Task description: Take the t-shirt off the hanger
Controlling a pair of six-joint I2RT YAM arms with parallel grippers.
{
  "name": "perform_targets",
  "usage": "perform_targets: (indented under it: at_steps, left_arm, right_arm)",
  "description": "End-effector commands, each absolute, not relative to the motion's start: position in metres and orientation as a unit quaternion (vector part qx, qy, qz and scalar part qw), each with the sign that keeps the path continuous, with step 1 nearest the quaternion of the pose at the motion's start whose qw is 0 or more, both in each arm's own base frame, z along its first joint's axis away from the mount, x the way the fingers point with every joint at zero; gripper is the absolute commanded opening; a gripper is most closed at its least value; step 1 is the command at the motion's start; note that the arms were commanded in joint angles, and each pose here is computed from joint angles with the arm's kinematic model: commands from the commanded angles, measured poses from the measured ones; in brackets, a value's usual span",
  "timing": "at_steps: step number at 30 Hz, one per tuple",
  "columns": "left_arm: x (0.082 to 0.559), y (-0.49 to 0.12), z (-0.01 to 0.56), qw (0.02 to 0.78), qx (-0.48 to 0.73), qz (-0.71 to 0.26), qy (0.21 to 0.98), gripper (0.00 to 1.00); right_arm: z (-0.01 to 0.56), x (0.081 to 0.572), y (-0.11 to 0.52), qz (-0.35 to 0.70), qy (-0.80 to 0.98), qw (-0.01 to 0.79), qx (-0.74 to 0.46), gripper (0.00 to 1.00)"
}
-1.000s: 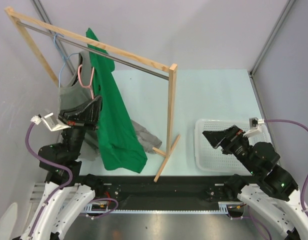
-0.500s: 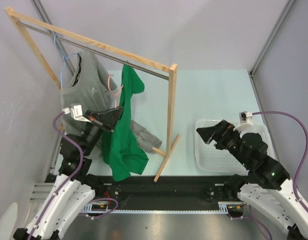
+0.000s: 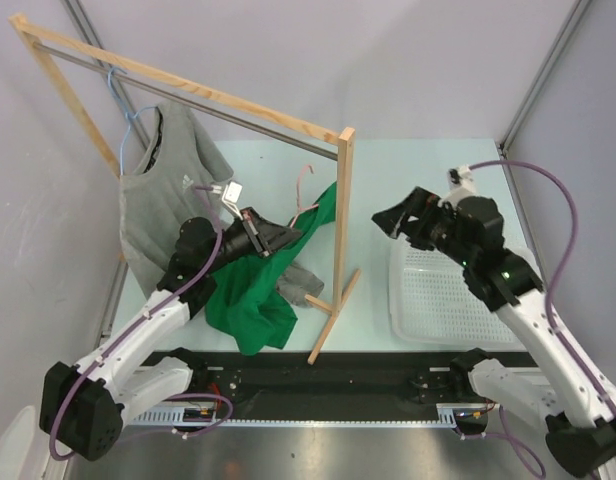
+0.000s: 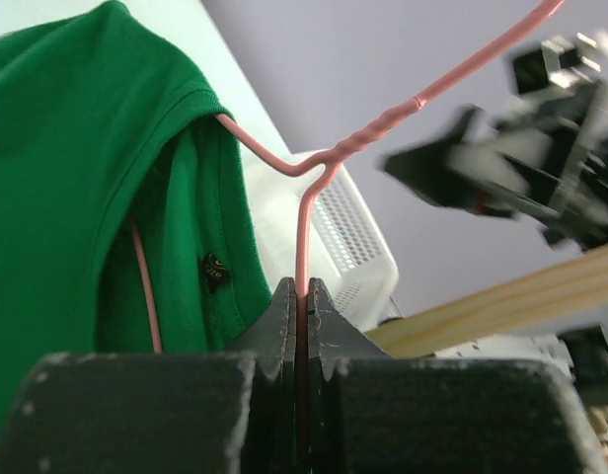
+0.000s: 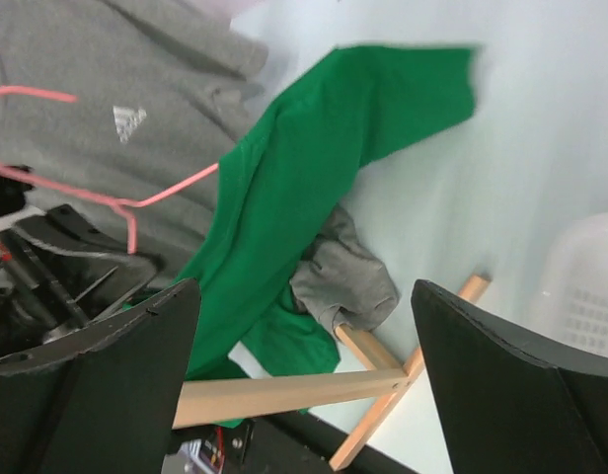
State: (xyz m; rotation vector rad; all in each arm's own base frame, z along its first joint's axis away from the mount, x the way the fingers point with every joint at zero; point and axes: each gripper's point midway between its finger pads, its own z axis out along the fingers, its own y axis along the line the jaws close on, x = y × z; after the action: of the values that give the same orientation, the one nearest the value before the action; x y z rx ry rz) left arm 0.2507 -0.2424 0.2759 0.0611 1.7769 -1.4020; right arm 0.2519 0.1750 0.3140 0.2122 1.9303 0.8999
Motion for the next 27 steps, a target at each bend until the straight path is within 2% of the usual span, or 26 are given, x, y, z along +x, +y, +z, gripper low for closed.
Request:
perform_targets:
  at_steps: [1,4,8,12,20,27]
  left_arm:
    - [0.229,-0.258,0.337,0.444,0.087,-0.608,0.653,0.00]
    - [0.226,-0.264,0.339,0.434,0.094,-0.608,0.658,0.00]
    - [0.222,-0.266,0.339,0.430,0.096,-0.608,0.661,0.00]
    - [0.220,-0.268,0.335,0.422,0.094,-0.608,0.666,0.00]
    - [0.211,-0.271,0.337,0.416,0.104,-0.615,0.662,0.00]
    - [0.203,-0.272,0.339,0.411,0.115,-0.620,0.659,0.00]
  right_arm:
    - [0.344,0.257,0.217,0.445,0.766,0.464,-0.005,0.93]
    - [0.334,0.262,0.237,0.429,0.782,0.450,-0.034,0.93]
    - [0.334,0.261,0.260,0.441,0.778,0.445,-0.050,0.83]
    - [0.334,0.260,0.274,0.453,0.770,0.446,-0.058,0.81]
    - [0.326,0.274,0.281,0.450,0.773,0.445,-0.035,0.71]
    - [0.326,0.286,0.281,0.440,0.773,0.456,-0.013,0.66]
